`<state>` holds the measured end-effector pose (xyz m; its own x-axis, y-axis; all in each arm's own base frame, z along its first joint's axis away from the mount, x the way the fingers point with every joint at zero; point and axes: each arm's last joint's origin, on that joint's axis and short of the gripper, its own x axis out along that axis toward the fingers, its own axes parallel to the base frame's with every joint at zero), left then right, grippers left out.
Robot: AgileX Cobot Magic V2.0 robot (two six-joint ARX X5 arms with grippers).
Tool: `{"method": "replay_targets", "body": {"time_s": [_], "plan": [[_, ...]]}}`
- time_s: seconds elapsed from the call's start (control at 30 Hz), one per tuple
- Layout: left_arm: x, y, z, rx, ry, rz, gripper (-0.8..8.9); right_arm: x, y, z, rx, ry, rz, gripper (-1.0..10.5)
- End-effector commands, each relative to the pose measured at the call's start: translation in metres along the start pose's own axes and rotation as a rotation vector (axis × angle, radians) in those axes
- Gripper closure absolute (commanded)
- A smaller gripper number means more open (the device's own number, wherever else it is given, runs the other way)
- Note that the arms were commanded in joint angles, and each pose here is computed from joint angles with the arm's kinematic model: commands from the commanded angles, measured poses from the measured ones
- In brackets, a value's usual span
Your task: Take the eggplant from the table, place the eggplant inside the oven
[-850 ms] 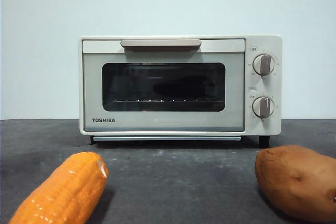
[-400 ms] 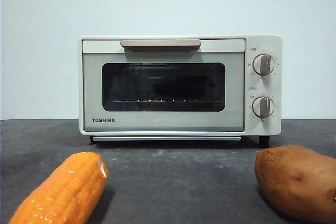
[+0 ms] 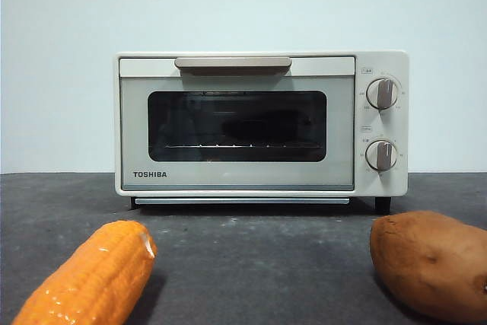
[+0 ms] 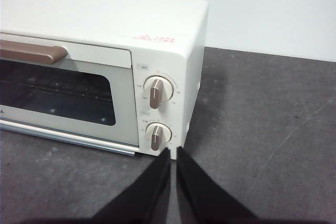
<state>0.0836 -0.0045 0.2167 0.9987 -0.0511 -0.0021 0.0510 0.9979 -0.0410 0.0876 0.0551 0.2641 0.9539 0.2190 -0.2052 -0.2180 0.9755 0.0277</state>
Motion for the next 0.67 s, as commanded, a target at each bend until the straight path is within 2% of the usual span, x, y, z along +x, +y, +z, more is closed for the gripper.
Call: {"method": "replay_targets", "body": {"time_s": [0.03, 0.3, 0.67], "plan": [[0.003, 0.004, -0.019, 0.014, 0.009, 0.039, 8.08, -0.001, 0.001, 0.002, 0.013, -0.009, 0.005, 9.4], [0.011, 0.011, -0.060, 0.007, 0.136, 0.101, 8.08, -0.001, 0.001, 0.002, 0.013, -0.009, 0.005, 9.4], [0.012, 0.012, -0.065, 0.003, 0.148, 0.104, 8.08, -0.001, 0.001, 0.002, 0.013, -0.009, 0.005, 9.4]]}}
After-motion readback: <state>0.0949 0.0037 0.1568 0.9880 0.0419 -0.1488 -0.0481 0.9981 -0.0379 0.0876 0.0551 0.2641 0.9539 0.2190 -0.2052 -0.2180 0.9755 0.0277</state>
